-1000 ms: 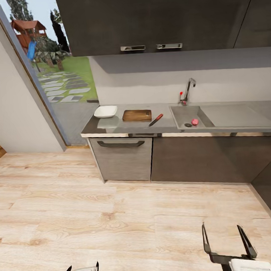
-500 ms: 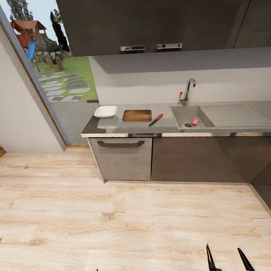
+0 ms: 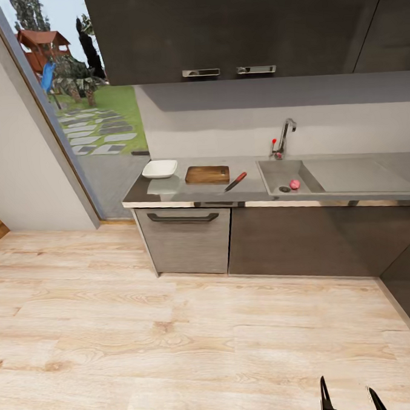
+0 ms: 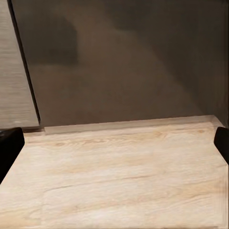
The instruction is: In the kitchen, take the Vidalia onion out of the sink, dice it on the chopping board with the paring knife, put the diced onion into the bowl on the countertop, then place both the paring knife and the chopping board into the sink.
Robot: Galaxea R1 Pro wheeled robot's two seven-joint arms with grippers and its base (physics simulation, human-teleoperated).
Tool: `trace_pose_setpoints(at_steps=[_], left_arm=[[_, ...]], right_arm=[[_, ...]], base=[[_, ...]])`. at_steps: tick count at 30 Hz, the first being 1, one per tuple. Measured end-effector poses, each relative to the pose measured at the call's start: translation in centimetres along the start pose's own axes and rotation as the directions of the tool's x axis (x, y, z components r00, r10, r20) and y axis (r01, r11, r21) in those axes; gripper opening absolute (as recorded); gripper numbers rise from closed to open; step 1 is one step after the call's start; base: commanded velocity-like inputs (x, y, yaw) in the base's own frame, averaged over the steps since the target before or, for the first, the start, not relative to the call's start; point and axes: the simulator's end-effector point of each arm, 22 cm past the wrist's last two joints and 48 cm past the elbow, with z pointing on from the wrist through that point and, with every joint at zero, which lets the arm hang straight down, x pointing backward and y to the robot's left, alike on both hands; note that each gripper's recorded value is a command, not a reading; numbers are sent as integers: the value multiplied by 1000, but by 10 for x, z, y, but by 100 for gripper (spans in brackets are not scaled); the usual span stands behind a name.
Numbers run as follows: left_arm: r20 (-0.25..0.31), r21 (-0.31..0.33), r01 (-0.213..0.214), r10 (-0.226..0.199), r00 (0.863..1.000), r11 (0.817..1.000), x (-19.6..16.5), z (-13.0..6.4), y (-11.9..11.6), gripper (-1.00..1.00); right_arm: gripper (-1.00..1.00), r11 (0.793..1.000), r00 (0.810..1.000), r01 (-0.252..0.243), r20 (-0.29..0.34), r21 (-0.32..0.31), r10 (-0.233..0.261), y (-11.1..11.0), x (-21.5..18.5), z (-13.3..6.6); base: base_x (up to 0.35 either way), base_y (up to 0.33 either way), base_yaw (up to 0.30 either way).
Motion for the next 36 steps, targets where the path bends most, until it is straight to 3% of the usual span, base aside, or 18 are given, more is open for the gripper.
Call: trace_pose_setpoints(at_steps=[10, 36], left_arm=[[3, -2, 0, 0, 1000, 1000, -1, 0, 0, 100], [8, -4, 4, -4, 1000, 1000, -3, 0, -1, 100]], right_arm=[[100, 999, 1000, -1, -7, 37, 2, -8, 3, -1], [100, 999, 1000, -1, -28, 38, 2, -8, 13, -4]], base=[[8, -40, 0], [6, -274, 0]])
